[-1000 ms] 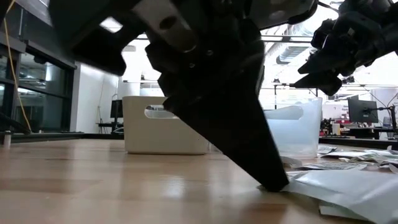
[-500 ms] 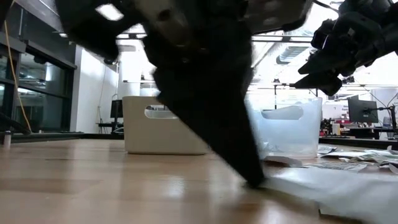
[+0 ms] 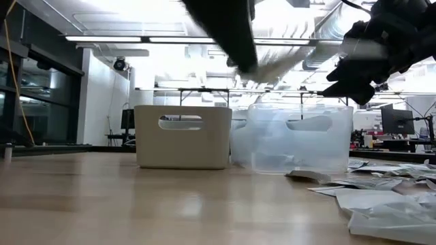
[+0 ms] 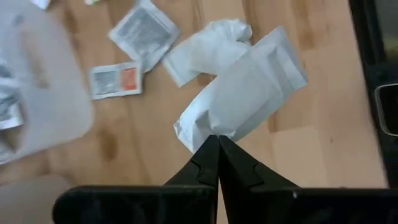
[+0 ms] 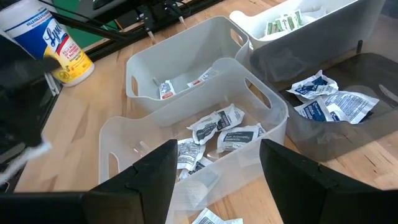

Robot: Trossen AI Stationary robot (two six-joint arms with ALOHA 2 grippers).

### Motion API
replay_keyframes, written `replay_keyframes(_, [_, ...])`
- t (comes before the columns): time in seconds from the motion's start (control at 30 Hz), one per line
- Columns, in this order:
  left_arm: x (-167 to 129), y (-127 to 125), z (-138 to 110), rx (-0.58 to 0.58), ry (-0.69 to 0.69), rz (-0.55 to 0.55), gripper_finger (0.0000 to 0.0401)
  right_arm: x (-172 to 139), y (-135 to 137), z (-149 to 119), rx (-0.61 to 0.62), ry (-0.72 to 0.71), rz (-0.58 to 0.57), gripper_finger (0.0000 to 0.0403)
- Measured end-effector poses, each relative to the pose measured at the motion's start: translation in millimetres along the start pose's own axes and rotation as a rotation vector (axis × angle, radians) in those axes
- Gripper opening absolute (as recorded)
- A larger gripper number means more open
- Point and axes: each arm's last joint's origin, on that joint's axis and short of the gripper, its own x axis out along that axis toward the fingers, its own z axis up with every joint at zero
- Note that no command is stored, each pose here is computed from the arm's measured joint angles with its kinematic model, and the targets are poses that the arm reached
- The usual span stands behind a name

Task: Pick & Place First Aid Supplies
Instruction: Put the green bandage pack into the white bin

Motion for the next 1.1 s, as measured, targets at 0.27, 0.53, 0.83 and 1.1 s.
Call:
replay_keyframes(0.27, [-50,28,17,-0.021,0.052,0.049,0.0000,0,0,0,0.000,0.000,0.000,0.0222])
replay_keyframes(0.53, [-75,69,20,-0.035,0.123,0.151,0.0000,0,0,0,0.000,0.000,0.000,0.0222])
replay_keyframes(0.83, [-74,139,18,-0.039,0.199,0.230,0.0000,0,0,0,0.000,0.000,0.000,0.0222])
replay_keyframes(1.1, [-75,205,9,0.030,0.259,0.250,0.0000,0,0,0,0.000,0.000,0.000,0.0222])
